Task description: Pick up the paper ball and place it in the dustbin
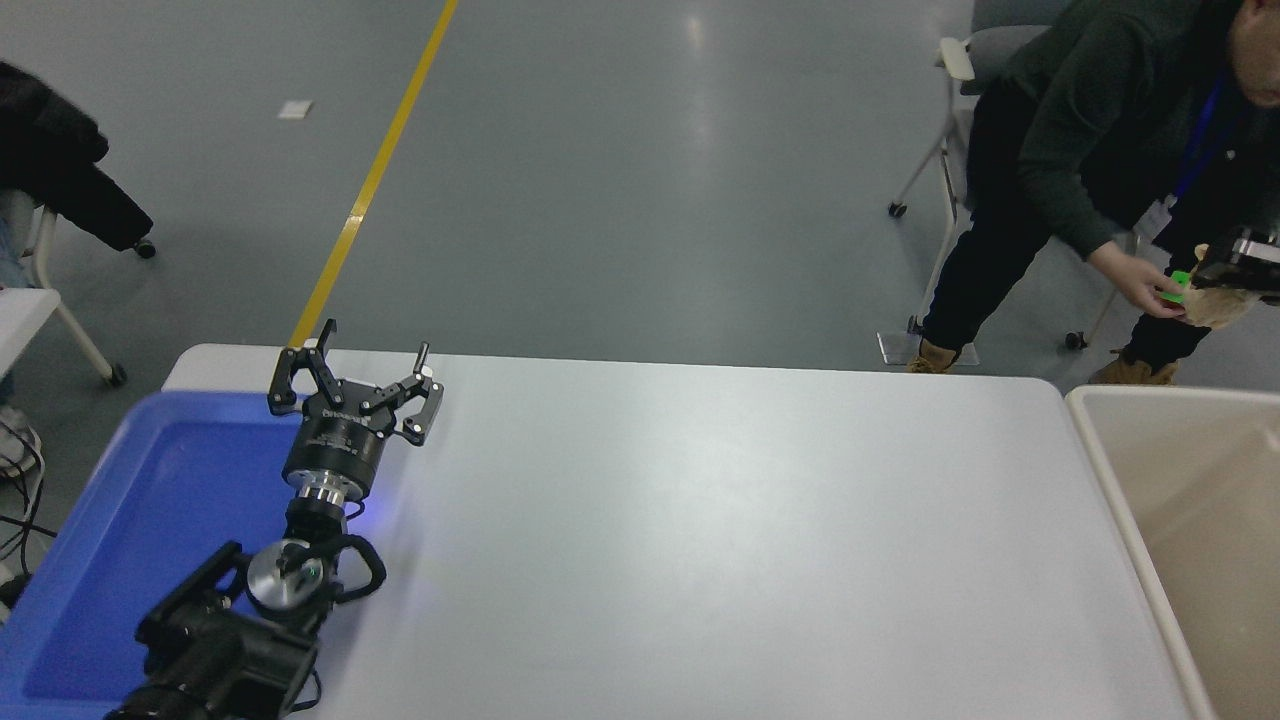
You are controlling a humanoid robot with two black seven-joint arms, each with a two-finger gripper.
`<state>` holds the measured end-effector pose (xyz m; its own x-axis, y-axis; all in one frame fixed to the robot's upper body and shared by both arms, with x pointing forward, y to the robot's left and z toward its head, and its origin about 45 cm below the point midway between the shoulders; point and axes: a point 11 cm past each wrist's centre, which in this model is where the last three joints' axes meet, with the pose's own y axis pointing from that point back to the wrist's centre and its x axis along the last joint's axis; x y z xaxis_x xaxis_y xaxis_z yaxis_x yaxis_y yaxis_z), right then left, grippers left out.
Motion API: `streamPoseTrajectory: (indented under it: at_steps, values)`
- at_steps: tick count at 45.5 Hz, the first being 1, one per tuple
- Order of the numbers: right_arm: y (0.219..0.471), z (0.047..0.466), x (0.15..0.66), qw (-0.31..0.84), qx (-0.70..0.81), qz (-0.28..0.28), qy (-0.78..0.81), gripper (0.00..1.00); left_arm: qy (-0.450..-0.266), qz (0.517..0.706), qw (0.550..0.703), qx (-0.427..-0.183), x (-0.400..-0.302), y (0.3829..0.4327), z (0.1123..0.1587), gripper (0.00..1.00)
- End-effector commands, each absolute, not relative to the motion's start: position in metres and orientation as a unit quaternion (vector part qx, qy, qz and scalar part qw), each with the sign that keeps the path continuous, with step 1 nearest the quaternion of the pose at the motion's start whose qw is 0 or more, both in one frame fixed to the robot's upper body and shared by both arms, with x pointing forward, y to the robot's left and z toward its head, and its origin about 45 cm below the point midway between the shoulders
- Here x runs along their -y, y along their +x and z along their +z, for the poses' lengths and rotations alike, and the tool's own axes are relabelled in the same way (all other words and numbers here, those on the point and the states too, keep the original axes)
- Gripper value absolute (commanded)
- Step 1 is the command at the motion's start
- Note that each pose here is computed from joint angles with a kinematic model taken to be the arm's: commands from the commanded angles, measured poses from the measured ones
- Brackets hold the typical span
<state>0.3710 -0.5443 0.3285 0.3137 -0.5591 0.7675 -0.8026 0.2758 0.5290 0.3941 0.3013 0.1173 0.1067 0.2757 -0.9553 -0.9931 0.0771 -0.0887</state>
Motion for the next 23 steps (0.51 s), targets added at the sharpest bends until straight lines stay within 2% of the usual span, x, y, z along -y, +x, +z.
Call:
streamPoseTrajectory:
  at_steps: [1,10,17,23]
  values:
    - [0.342,0.282,0.634,0.488,0.734,0.037,0.470,0.00,-0.433,0.524,0.605,-0.415,-0.3012,0.3946,0.1179,0.99]
    - [0.325,0.218,0.657,0.434,0.809,-0.010,0.396,0.00,-0.432,0.525,0.605,-0.415,-0.3014,0.3941,0.1171,0.99]
    - [0.322,0.171,0.633,0.410,0.835,-0.038,0.365,0.00,-0.432,0.525,0.605,-0.415,-0.3014,0.3941,0.1171,0.99]
    - [0.305,0.138,0.623,0.381,0.849,-0.087,0.357,0.00,-0.433,0.524,0.605,-0.415,-0.3013,0.3946,0.1177,0.99]
